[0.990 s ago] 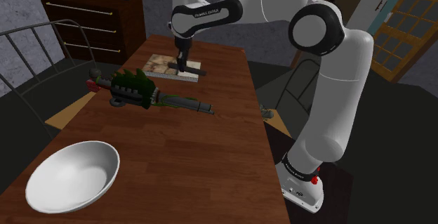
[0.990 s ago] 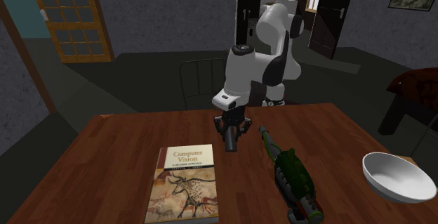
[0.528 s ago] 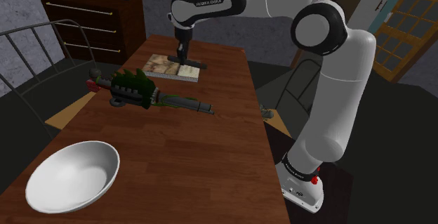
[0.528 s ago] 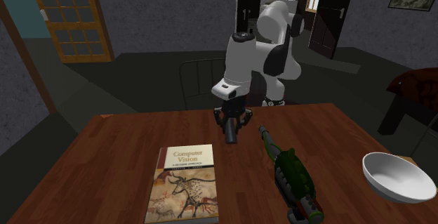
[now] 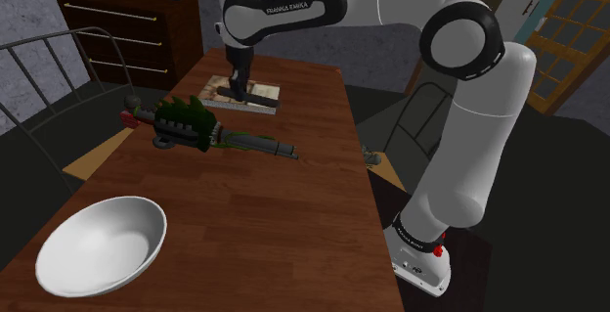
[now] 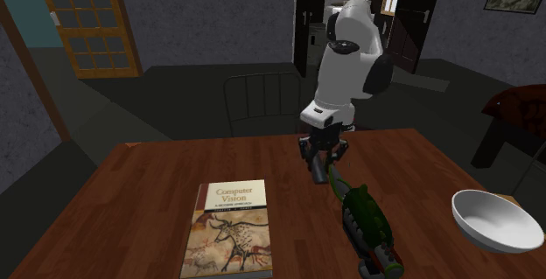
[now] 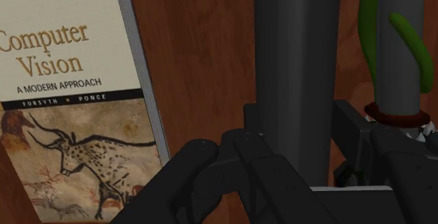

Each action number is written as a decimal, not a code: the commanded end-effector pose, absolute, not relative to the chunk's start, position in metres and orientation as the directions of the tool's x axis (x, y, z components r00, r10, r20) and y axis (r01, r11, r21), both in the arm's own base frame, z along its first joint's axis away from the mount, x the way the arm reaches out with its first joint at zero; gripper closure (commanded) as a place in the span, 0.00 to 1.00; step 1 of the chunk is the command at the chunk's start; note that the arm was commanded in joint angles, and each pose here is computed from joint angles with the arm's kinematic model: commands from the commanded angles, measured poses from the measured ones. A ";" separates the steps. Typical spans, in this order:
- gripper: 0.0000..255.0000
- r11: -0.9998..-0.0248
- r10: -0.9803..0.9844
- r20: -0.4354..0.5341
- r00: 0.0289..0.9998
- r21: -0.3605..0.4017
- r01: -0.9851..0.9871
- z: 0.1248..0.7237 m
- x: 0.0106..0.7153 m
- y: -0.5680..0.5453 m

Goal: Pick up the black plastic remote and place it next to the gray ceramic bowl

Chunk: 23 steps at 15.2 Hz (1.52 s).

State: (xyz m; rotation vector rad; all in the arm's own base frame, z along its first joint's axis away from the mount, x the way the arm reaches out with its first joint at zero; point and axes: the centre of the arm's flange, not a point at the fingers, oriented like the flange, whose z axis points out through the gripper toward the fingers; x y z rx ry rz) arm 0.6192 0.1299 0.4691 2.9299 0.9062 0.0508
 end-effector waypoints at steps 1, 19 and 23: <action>1.00 -0.823 0.564 0.010 0.826 0.081 0.562 0.470 0.609 0.156; 1.00 -0.823 0.564 0.010 0.826 0.081 0.562 0.470 0.529 0.380; 1.00 -0.823 0.564 0.010 0.826 0.081 0.562 0.465 0.514 0.421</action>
